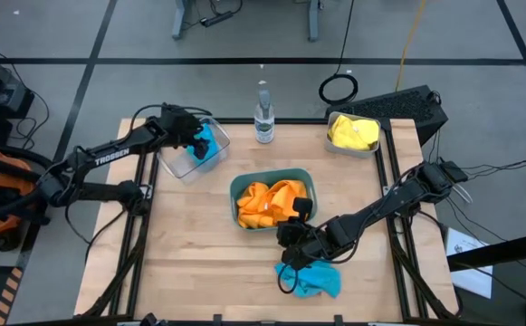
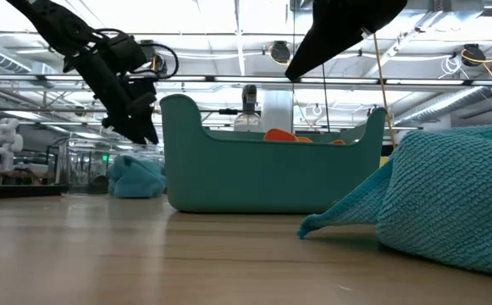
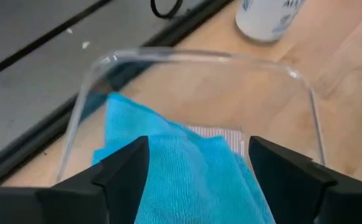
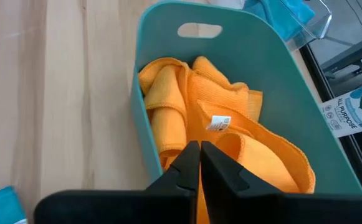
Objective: Sort microfiber towel by color & place in baskets
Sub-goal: Put the blue towel into the transparent bin
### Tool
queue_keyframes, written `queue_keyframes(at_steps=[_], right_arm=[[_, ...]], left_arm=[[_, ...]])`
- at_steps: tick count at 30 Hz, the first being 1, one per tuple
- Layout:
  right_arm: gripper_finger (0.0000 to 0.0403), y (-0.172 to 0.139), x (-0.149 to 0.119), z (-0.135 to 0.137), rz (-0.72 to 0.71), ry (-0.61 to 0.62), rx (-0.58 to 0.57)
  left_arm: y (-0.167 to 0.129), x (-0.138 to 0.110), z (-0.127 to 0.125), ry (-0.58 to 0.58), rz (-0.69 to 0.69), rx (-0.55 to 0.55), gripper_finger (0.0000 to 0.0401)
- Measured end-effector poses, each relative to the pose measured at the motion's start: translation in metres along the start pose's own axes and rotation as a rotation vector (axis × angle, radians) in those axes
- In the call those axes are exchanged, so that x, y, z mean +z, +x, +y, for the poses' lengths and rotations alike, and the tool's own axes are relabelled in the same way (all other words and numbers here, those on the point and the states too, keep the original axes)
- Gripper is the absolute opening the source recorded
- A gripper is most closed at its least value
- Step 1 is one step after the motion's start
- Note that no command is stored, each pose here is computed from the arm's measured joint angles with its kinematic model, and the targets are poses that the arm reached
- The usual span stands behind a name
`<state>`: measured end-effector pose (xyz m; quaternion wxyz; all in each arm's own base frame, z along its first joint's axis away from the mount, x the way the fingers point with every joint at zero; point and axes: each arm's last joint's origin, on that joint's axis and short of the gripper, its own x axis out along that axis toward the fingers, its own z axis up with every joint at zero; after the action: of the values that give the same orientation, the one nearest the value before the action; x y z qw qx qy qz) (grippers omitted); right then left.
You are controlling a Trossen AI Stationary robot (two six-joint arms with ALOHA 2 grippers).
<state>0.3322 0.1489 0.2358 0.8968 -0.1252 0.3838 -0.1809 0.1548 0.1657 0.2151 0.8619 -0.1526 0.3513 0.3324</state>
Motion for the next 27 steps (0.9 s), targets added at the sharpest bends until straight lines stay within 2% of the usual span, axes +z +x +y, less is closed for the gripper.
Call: queue_keyframes(at_steps=[5,10,12,15,20,27], right_arm=[[0.0006,-0.008,-0.003,0.009,-0.006,0.01,0.033],[0.0006,-0.022,-0.01,0.025,0.014,0.091,0.138],[0.001,-0.028,-0.013,0.032,0.052,0.133,0.211],[0.0028,-0.037,-0.02,0.041,0.101,0.183,0.286],[0.0089,-0.055,-0.03,0.056,0.132,0.231,0.335],[0.0217,-0.064,-0.049,0.08,0.21,0.326,0.368]], left_arm=[[-0.019,0.005,-0.002,-0.003,-0.083,-0.029,0.0283],[-0.047,0.004,-0.022,-0.001,-0.165,-0.298,0.0283],[-0.053,-0.002,-0.035,0.029,-0.17,-0.41,0.0283],[-0.057,-0.015,-0.057,0.088,-0.15,-0.523,0.0283],[-0.059,-0.039,-0.094,0.14,-0.141,-0.631,0.0283],[-0.072,-0.066,-0.143,0.251,-0.164,-0.696,0.0283]])
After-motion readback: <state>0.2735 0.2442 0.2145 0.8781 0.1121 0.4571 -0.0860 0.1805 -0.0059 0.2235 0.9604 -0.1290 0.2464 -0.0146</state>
